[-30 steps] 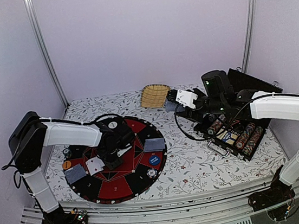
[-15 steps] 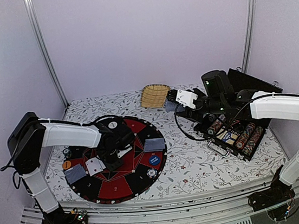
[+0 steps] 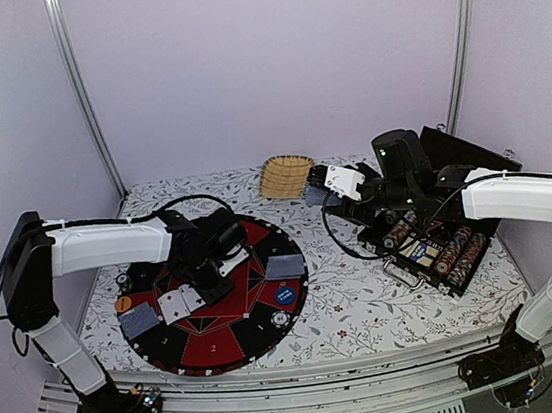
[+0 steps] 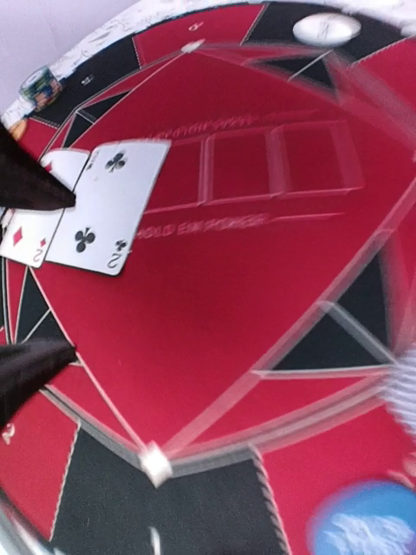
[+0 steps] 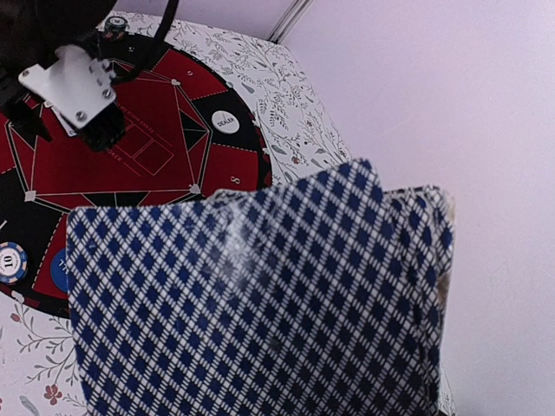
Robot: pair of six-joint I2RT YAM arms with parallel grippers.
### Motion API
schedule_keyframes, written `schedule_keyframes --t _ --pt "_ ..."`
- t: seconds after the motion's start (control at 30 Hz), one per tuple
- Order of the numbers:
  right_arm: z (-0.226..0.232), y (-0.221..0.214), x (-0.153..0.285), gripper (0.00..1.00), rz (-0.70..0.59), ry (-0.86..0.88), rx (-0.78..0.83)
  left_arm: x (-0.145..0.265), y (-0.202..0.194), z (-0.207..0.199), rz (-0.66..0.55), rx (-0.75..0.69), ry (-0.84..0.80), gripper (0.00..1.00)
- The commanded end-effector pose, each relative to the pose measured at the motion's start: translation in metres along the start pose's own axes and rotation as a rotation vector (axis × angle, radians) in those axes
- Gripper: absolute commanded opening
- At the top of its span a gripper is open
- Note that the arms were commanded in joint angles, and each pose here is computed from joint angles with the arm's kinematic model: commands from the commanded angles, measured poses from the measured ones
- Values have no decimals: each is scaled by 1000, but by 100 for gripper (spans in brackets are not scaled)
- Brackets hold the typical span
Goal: Distribute texas hold em gaming equipment
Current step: Flop the poker card into the community card area, then pass from the right arm to the left
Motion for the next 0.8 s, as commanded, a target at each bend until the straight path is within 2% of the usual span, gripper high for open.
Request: schedule_keyframes --t 0.0,0.1,0.17,0.3,0.4,0.53,0.77 --pt "-6 5 8 53 -32 -17 6 50 37 8 -242 114 -138 58" --pt "-6 6 8 53 -45 -10 4 78 61 31 -386 267 -264 65" --pt "-5 8 7 53 -55 -3 3 99 75 41 -516 345 -415 70" --pt "-4 14 4 53 -82 17 0 145 89 42 -800 365 -823 80" --pt "0 19 -1 53 -96 31 9 165 93 39 -936 342 -1007 90" --pt "-1 27 -4 53 -132 35 15 160 103 35 -938 348 -1064 98" --pt "7 35 -13 53 -156 68 26 144 113 26 -875 353 -1127 98"
Point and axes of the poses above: each gripper's point midway between its finger pads, its own x axis back along the fingers, its own z axis along the line the jaws close on, y = z × x, the point moved 9 cm from there along x, back along the fingers, and after that the axes turned 13 degrees about x, right-handed, at the moved point
